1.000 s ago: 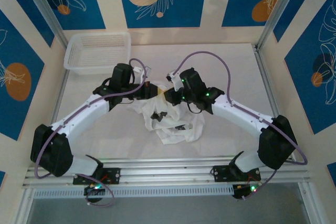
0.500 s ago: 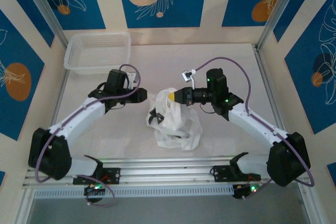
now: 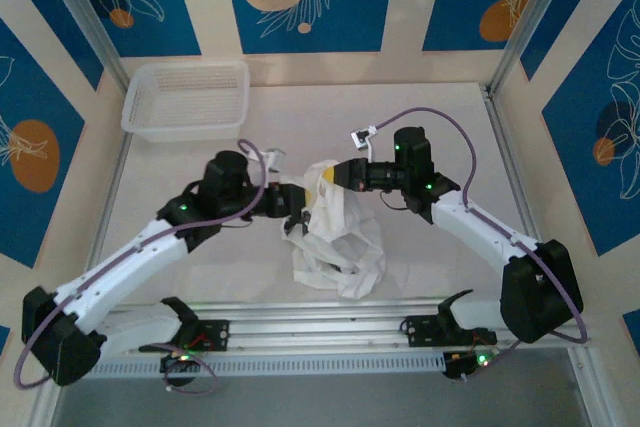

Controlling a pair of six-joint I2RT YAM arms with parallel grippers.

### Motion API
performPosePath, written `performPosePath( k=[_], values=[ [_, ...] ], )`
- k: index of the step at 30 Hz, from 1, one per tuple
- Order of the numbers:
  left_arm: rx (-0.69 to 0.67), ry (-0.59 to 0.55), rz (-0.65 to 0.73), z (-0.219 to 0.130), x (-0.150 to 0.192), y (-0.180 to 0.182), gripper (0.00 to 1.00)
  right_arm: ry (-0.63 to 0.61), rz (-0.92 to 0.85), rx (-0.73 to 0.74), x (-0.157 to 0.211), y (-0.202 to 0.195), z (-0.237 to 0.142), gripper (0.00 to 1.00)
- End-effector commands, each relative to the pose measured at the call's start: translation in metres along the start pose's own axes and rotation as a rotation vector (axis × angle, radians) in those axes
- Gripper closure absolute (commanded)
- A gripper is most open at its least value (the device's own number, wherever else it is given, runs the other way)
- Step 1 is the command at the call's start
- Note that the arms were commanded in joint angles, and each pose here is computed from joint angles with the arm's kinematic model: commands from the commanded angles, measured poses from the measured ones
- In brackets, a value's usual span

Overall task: Fold the inside-out t-shirt
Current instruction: Turn the T-shirt inside out at the center of the table.

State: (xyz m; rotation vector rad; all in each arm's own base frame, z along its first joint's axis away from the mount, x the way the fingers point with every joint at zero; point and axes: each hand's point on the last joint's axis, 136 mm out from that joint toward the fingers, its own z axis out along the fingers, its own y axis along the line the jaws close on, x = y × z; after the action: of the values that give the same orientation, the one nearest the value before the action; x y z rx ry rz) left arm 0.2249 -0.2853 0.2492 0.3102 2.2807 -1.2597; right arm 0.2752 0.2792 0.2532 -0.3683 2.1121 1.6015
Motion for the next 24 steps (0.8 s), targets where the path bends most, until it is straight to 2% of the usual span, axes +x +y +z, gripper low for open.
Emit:
performPosePath(
  k=[1, 6, 8, 10, 11, 15, 18, 22, 24],
  values=[
    [0.020, 0.041, -0.028, 0.021, 0.006, 0.002, 0.59, -0.020, -0.008, 0.000, -0.008, 0.008, -0.002, 1.00],
    [0.079, 0.141, 0.024, 0.050, 0.017, -0.002, 0.57, -0.033, -0.006, 0.026, -0.013, 0.008, -0.004, 1.00],
    [0.056, 0.136, 0.030, 0.053, 0.016, 0.003, 0.71, -0.040, 0.001, 0.038, -0.014, 0.006, -0.005, 1.00],
    [0.041, 0.096, 0.063, 0.045, 0.006, -0.001, 0.98, -0.060, 0.035, 0.086, -0.016, -0.006, -0.009, 1.00],
    [0.036, 0.076, 0.081, 0.038, -0.001, -0.005, 1.00, -0.074, 0.059, 0.112, -0.016, -0.014, -0.012, 1.00],
    [0.015, -0.089, 0.108, -0.014, -0.050, -0.017, 1.00, -0.176, 0.225, 0.236, -0.013, -0.065, -0.044, 0.97],
    [0.005, -0.218, 0.100, -0.058, -0.084, -0.019, 1.00, -0.185, 0.311, 0.332, 0.015, -0.105, -0.063, 0.94],
    [-0.033, -0.177, 0.144, -0.063, -0.085, -0.017, 1.00, -0.112, 0.325, 0.320, 0.056, -0.105, -0.053, 0.92],
    [-0.053, -0.143, 0.142, -0.055, -0.079, -0.007, 1.00, -0.103, 0.296, 0.278, 0.068, -0.092, -0.048, 0.84]
  ],
)
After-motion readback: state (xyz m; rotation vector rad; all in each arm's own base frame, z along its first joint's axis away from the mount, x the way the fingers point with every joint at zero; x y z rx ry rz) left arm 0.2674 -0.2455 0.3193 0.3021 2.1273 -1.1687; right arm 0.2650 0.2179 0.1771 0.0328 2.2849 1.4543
